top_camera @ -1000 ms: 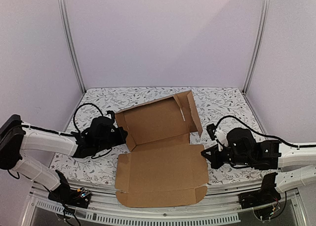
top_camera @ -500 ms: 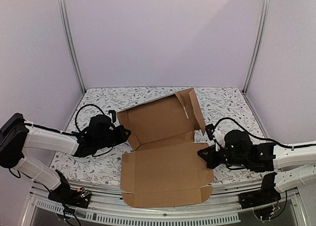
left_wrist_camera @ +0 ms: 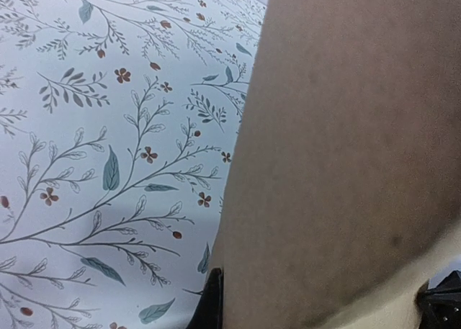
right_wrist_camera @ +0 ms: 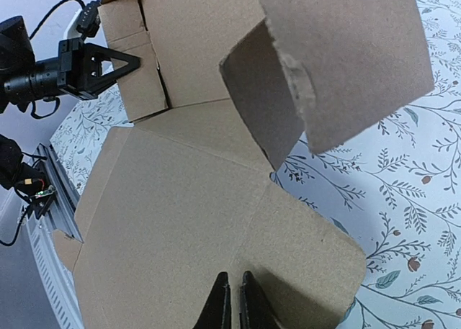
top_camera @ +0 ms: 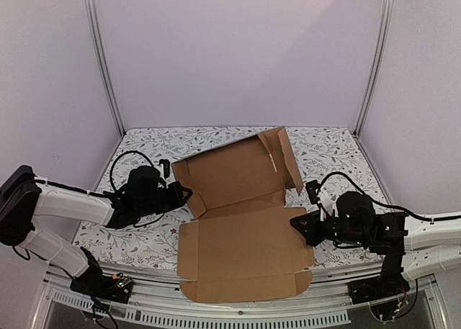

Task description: Fold the paper box

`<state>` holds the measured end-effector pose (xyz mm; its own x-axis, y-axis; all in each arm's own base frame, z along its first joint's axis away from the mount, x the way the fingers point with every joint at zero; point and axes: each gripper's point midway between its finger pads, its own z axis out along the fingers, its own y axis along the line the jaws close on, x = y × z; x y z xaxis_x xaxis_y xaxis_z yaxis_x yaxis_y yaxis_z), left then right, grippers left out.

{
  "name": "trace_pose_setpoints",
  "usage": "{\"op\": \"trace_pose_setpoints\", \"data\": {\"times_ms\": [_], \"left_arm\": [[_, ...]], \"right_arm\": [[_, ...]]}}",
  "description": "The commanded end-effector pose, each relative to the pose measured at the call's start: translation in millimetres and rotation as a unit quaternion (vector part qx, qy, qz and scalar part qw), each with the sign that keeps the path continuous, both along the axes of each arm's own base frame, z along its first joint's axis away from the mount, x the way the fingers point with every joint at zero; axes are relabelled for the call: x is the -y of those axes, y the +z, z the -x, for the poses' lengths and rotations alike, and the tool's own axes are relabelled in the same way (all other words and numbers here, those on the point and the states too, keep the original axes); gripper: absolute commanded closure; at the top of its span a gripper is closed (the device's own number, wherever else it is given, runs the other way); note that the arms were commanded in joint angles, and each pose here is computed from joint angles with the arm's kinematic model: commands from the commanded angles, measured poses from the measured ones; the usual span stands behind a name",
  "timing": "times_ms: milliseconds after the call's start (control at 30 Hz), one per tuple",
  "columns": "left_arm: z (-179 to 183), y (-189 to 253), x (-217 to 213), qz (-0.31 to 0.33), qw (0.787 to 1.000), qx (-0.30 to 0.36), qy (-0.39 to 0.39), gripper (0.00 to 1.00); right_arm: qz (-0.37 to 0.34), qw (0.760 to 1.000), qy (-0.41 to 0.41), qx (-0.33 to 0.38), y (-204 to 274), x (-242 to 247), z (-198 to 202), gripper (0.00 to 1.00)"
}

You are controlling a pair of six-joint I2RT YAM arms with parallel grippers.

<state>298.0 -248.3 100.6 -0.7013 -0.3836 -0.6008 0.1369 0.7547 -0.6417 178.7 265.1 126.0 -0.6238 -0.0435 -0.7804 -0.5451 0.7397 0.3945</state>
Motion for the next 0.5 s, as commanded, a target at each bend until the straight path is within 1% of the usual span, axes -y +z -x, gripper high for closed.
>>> {"op": "trace_pose_setpoints", "data": {"times_ms": [0,133,300,433,467], "left_arm": [[-5,16,-7,0.006,0.999,0.035,0.009,1.00],[-7,14,-16,-0.028,0.998,0.055,0.021,1.00],[-9,16,-26,-0.072,0.993,0.085,0.041,1.00],[-10,20,-34,-0.103,0.987,0.111,0.056,1.00],[-9,20,-37,-0.111,0.985,0.117,0.060,1.00]], "right_arm": [[0.011,1.000,0.015,0.008,16,3,6,0.90],[0.009,0.999,0.028,0.030,42,6,8,0.80],[0.014,0.997,0.041,0.062,71,11,10,0.63],[0.021,0.994,0.042,0.094,95,16,8,0.42],[0.022,0.994,0.042,0.102,101,17,7,0.39]]}}
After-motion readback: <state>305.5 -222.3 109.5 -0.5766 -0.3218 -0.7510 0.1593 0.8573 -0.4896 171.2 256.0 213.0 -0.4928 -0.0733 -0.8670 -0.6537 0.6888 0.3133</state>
